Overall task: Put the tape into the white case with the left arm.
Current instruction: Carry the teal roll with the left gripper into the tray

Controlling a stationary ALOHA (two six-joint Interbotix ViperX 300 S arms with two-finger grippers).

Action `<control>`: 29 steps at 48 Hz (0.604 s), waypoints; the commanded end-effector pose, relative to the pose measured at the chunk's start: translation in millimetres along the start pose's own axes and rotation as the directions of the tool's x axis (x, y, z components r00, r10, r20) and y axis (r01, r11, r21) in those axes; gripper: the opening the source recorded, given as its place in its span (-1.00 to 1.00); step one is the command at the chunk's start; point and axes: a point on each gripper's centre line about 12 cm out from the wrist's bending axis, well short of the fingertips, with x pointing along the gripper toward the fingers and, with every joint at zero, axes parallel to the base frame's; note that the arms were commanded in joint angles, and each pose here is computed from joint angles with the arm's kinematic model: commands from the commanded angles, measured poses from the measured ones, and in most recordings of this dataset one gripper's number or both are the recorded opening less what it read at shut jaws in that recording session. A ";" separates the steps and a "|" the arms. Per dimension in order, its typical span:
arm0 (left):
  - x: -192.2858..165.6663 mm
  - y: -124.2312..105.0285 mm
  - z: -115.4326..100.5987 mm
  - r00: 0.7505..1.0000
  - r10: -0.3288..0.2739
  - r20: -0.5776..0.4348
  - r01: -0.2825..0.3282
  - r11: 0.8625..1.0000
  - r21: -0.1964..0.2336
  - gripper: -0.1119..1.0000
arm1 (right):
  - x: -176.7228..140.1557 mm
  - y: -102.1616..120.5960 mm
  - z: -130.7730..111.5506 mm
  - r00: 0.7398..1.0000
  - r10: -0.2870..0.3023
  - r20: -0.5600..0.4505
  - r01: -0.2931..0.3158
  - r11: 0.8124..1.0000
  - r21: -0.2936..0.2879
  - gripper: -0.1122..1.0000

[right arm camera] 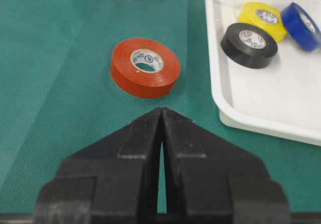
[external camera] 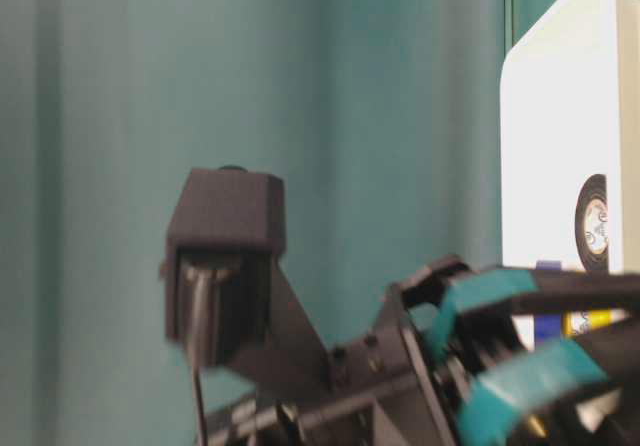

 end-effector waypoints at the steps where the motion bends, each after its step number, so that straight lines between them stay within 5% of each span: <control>1: -17.6 26.2 9.5 0.997 0.048 0.060 -0.045 0.998 -0.044 -0.36 | 0.2 0.4 -1.8 1.000 0.002 -0.004 -0.002 1.000 -0.005 -0.96; 13: -22.9 84.6 -3.9 0.987 0.142 0.071 -0.129 0.978 -0.161 -0.36 | 0.2 0.3 -1.2 1.000 0.002 -0.002 -0.002 1.000 -0.005 -0.96; 22: -33.0 132.2 -13.4 0.970 0.228 0.088 -0.200 0.947 -0.251 -0.36 | 0.2 0.3 -1.2 1.000 0.002 -0.002 -0.002 1.000 -0.005 -0.96; 29: -37.8 162.5 -23.9 0.952 0.288 0.099 -0.254 0.930 -0.264 -0.36 | 0.2 0.3 -1.2 1.000 0.002 -0.002 -0.002 1.000 -0.005 -0.96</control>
